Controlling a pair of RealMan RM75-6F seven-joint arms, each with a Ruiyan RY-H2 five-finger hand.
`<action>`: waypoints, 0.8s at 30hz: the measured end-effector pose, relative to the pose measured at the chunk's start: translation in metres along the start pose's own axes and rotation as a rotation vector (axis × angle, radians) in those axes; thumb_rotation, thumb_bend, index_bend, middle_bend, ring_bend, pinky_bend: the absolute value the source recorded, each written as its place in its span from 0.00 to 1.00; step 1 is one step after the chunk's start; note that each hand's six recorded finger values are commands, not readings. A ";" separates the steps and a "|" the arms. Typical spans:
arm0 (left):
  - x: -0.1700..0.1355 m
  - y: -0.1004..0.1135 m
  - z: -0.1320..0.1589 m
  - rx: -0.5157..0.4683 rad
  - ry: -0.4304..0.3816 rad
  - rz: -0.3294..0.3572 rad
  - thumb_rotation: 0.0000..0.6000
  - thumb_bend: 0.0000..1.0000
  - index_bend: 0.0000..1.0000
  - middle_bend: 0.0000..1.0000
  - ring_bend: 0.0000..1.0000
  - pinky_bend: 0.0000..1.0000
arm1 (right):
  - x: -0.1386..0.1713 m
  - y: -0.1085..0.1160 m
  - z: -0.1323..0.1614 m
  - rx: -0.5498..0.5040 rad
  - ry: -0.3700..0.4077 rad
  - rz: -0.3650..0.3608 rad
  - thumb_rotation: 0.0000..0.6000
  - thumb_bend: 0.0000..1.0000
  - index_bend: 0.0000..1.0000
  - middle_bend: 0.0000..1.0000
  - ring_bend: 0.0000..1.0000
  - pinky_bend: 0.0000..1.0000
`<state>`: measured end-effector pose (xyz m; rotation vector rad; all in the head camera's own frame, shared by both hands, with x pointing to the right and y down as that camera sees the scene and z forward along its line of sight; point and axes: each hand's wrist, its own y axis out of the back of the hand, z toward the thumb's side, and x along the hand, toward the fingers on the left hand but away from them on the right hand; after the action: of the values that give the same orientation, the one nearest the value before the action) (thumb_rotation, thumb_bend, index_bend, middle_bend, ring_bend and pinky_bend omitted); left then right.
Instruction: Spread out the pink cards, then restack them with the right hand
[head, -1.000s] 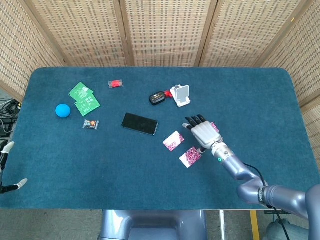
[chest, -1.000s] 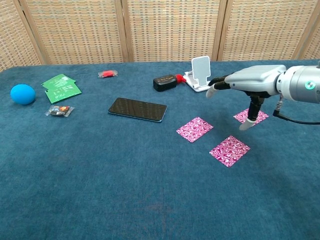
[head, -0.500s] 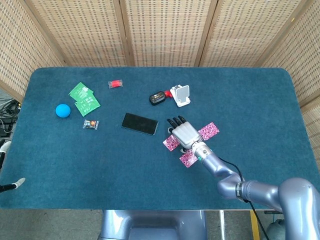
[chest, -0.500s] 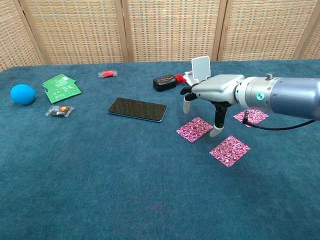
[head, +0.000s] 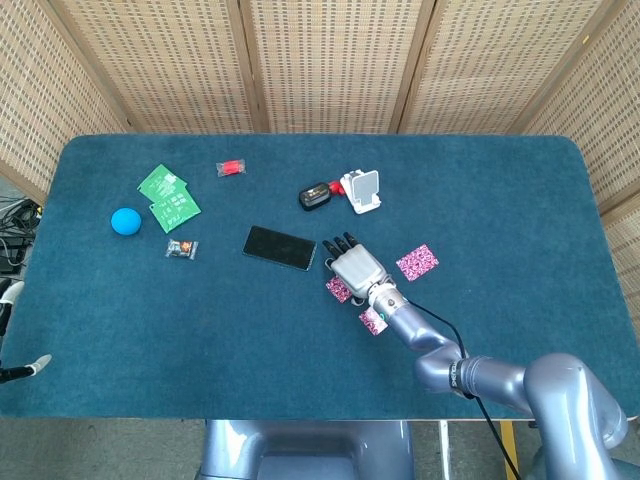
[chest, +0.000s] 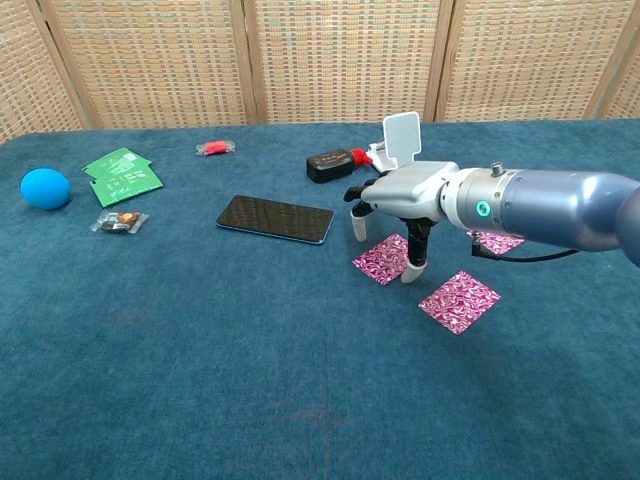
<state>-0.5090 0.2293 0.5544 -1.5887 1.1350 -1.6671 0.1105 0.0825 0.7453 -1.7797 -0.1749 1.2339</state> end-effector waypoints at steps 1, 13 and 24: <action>0.000 0.000 0.000 0.001 0.000 0.000 1.00 0.00 0.00 0.00 0.00 0.00 | -0.001 -0.001 0.000 0.005 -0.001 -0.001 1.00 0.20 0.33 0.01 0.02 0.06; 0.001 -0.001 0.000 0.001 0.002 -0.002 1.00 0.00 0.00 0.00 0.00 0.00 | -0.006 -0.006 -0.002 0.045 -0.014 -0.001 1.00 0.22 0.34 0.02 0.02 0.06; 0.001 -0.001 0.001 0.000 0.000 -0.003 1.00 0.00 0.00 0.00 0.00 0.00 | -0.005 -0.011 -0.001 0.029 -0.006 0.001 1.00 0.31 0.45 0.04 0.03 0.06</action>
<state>-0.5083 0.2288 0.5554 -1.5908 1.1332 -1.6688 0.1125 0.0855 0.7565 -1.7518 -0.1589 1.2371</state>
